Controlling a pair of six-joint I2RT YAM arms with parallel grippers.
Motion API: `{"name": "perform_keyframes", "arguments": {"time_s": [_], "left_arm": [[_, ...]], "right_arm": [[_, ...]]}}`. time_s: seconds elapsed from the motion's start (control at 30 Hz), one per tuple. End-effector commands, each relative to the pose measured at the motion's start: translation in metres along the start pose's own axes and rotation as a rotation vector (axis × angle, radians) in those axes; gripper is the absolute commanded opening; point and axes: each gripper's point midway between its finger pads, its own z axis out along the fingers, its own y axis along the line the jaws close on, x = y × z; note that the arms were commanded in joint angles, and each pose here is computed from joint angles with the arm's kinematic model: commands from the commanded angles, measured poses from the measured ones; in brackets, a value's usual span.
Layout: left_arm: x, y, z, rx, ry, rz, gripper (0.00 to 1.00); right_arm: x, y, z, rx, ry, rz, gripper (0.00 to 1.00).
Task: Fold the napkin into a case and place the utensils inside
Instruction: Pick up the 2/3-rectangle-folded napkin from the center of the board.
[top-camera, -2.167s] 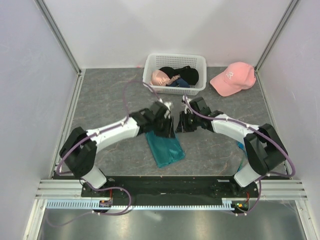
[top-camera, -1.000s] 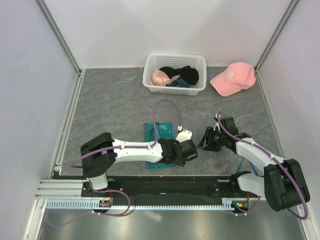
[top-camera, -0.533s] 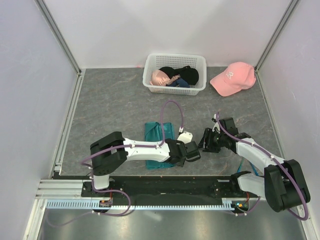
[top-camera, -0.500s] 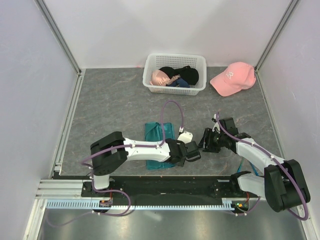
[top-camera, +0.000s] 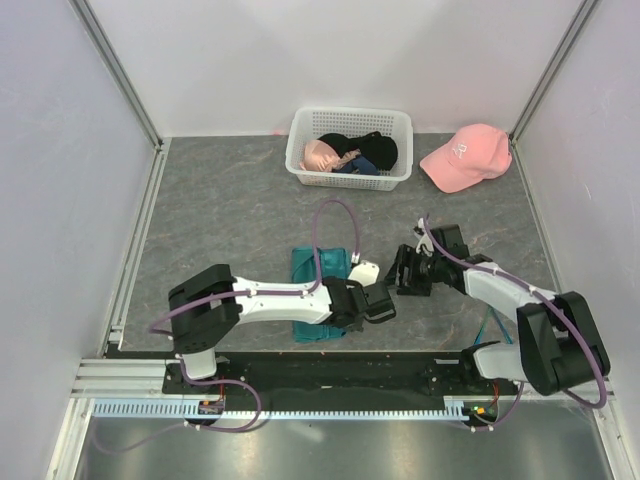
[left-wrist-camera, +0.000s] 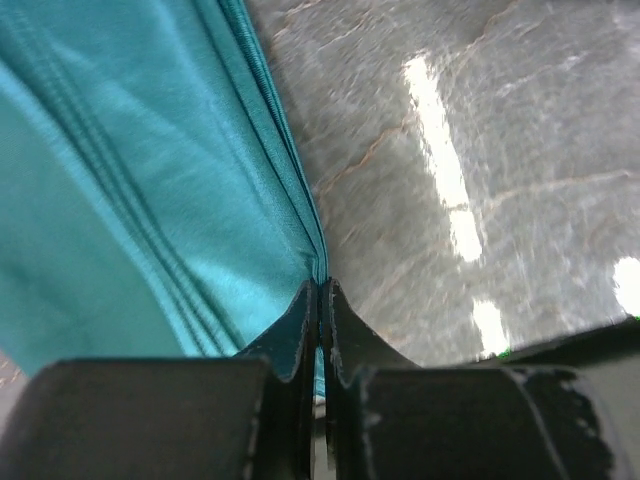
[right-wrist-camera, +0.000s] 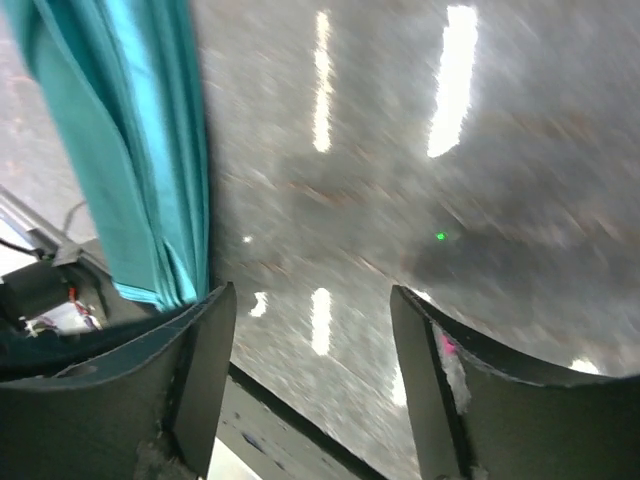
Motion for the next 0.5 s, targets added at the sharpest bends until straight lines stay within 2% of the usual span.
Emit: {"name": "perform_keyframes", "arguments": {"time_s": [0.0,0.13,0.23,0.47], "left_arm": [[-0.014,-0.001,-0.027,0.062,-0.063,-0.09,0.02],[-0.011,0.005,-0.033,0.077,-0.071,-0.105,0.02],[-0.012,0.005,-0.039,0.101,-0.079,-0.116,0.02],[-0.015,0.008,-0.045,0.113,-0.099,-0.126,0.02]], "right_arm": [[-0.029,0.044,0.009,-0.128,-0.044,-0.084,0.73],[-0.041,0.069,0.023,-0.21,-0.048,-0.068,0.79],[-0.039,0.085,0.035,-0.243,-0.027,-0.078,0.79],[-0.032,0.092,0.058,-0.249,0.003,-0.053,0.78]]}}
